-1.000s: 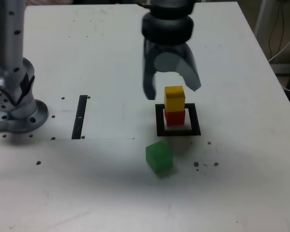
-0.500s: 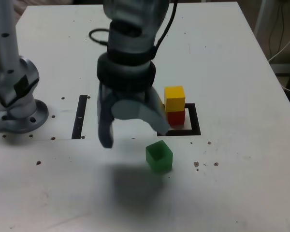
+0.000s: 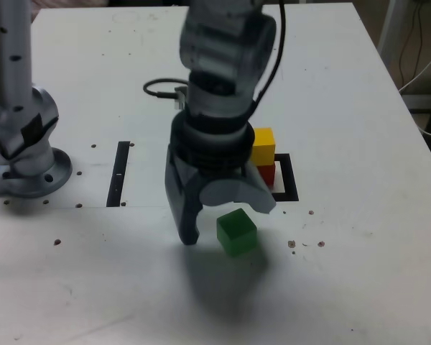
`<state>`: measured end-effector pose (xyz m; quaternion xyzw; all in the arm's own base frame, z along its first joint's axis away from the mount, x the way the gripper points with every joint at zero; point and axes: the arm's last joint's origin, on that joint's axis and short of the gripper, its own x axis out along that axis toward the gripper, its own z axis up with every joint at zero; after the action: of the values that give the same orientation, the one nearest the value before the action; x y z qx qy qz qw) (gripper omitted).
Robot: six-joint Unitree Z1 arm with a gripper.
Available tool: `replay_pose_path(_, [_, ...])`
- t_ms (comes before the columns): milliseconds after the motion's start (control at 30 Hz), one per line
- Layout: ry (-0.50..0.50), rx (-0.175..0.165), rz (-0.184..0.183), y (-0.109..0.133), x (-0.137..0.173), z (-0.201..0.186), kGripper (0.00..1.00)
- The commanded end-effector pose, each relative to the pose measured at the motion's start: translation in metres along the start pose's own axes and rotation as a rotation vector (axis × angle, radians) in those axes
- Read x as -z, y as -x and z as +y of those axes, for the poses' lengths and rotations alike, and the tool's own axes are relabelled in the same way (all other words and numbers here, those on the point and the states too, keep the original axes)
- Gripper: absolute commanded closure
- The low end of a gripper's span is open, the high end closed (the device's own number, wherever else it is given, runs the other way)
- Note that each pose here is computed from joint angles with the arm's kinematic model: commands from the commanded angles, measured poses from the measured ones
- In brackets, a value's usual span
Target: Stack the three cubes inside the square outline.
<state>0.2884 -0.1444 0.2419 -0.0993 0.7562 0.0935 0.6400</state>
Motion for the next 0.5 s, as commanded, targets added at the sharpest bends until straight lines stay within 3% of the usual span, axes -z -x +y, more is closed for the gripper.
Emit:
replay_pose_path(0, [0.005,-0.003,0.012,-0.006,-0.003,-0.002,0.0])
replay_pose_path(200, [0.012,0.0,0.038,-0.017,-0.013,-0.006,0.02])
replay_pose_path(467, [0.02,0.029,0.064,-0.025,-0.03,-0.003,0.23])
